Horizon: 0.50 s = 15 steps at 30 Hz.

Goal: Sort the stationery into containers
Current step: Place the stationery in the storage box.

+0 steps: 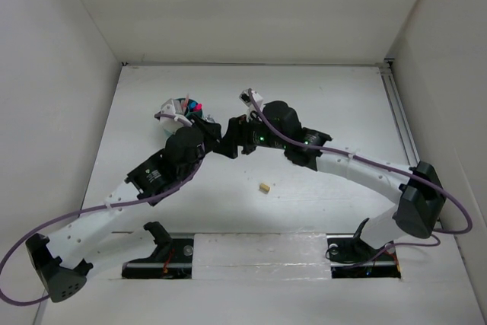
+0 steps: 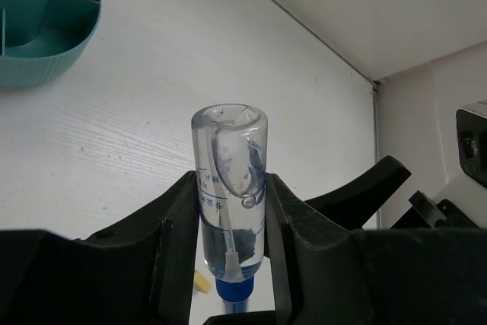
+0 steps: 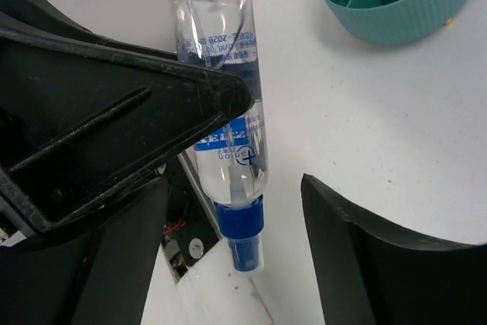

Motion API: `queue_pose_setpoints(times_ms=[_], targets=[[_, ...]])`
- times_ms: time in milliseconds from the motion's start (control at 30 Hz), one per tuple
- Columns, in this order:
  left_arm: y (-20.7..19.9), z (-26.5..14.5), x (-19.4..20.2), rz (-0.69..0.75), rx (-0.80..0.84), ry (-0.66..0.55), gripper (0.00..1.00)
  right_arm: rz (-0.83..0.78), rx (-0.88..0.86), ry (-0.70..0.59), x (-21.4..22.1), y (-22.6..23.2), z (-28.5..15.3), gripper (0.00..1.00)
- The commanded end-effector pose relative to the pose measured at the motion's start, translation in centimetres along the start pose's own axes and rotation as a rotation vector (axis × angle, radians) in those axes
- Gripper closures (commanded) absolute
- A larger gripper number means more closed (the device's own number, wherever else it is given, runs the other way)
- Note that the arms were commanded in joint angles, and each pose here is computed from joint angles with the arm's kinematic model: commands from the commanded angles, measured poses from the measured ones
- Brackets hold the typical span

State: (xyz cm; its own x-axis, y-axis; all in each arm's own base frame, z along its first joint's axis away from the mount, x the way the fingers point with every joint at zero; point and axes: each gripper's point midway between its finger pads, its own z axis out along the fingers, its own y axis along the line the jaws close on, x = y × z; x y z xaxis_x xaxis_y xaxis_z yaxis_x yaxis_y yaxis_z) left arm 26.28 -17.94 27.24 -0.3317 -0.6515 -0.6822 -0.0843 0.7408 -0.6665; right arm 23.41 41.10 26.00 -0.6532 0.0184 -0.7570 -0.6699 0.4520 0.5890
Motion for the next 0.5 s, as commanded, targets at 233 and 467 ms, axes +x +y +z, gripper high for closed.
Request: queue_pose_setpoints(times_ms=[233, 467], targets=[[-0.1, 0.1, -3.2, -0.019, -0.091, -0.12, 1.0, -0.03, 0.005, -0.054, -1.4, -1.1, 0.4, 0.09], [-0.9, 0.1, -4.7, -0.033, -0.135, -0.154, 1.0, -0.037, 0.003, -0.055, -1.0, -1.6, -0.2, 0.15]])
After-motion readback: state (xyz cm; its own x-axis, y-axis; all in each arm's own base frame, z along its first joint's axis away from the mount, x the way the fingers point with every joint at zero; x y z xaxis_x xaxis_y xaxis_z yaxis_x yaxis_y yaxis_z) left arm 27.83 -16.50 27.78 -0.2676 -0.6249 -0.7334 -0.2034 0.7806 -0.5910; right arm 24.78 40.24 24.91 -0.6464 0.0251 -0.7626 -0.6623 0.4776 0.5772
